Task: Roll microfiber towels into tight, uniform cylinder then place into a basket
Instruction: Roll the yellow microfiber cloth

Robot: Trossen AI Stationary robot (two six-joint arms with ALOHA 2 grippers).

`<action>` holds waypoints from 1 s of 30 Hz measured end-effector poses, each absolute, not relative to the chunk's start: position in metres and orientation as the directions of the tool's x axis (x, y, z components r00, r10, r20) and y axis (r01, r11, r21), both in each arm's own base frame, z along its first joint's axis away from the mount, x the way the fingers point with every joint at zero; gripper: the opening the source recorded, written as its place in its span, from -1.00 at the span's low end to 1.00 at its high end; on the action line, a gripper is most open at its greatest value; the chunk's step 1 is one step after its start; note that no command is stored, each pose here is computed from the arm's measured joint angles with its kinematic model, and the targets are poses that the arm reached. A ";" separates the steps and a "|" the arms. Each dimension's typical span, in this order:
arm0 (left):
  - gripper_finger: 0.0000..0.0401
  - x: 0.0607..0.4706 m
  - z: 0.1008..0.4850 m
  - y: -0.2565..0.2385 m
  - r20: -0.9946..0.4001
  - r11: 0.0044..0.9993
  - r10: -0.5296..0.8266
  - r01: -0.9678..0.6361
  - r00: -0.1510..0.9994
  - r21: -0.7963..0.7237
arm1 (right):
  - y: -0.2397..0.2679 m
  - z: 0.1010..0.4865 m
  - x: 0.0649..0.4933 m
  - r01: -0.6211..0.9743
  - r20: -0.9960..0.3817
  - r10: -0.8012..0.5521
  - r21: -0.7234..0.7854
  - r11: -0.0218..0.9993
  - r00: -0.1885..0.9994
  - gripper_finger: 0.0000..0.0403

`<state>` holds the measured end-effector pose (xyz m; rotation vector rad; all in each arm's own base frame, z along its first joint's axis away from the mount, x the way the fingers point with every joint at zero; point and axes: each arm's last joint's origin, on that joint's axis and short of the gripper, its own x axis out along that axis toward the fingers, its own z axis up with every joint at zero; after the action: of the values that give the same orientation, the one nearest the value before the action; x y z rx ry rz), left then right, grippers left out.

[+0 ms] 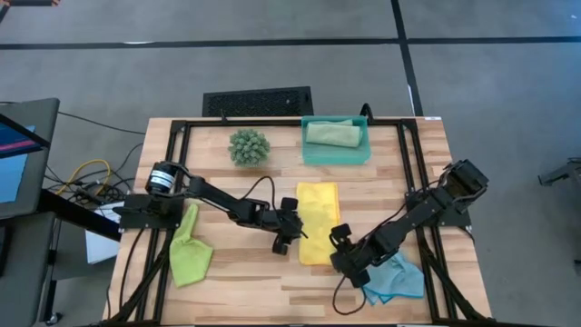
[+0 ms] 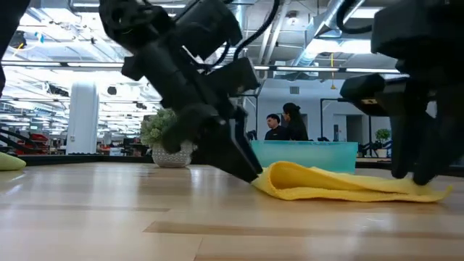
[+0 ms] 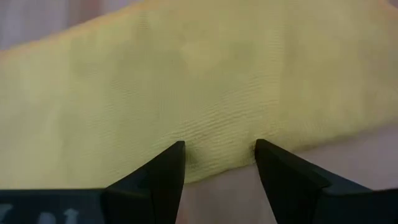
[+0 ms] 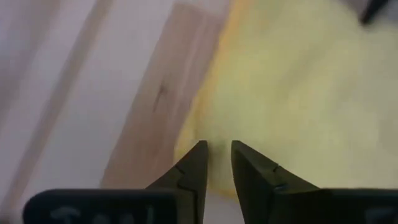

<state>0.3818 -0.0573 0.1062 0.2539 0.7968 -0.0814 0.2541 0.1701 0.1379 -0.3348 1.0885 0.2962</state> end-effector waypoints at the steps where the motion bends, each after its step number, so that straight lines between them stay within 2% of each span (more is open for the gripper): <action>1: -0.05 0.382 0.104 -0.054 -0.722 0.969 0.031 0.155 0.691 0.190 | 0.169 0.137 0.253 -0.398 -0.902 0.080 -0.106 0.911 0.424 -0.56; 11: -0.05 0.379 0.105 -0.046 -0.745 0.975 0.059 0.121 0.664 0.185 | 0.166 0.133 0.244 -0.446 -0.926 0.167 -0.001 0.895 0.338 -0.62; 17: -0.05 0.376 0.110 -0.047 -0.749 0.973 0.080 0.112 0.657 0.202 | 0.170 0.153 0.241 -0.482 -0.888 0.224 0.003 0.876 0.402 -0.62; 20: -0.05 0.374 0.115 -0.050 -0.749 0.970 0.086 0.116 0.657 0.213 | 0.168 0.156 0.244 -0.454 -0.872 0.209 -0.017 0.891 0.443 -0.62; 24: -0.05 0.372 0.121 -0.058 -0.740 0.969 0.066 0.134 0.669 0.208 | 0.159 0.146 0.250 -0.391 -0.873 0.146 -0.054 0.919 0.464 -0.62; 30: -0.05 0.376 0.128 -0.071 -0.680 0.964 -0.019 0.193 0.733 0.181 | 0.145 0.125 0.260 -0.363 -0.858 0.133 -0.065 0.930 0.496 -0.62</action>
<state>0.3765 -0.0707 0.1280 0.2472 0.7415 -0.1178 0.2601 0.1446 0.1251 -0.2505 1.0105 0.3041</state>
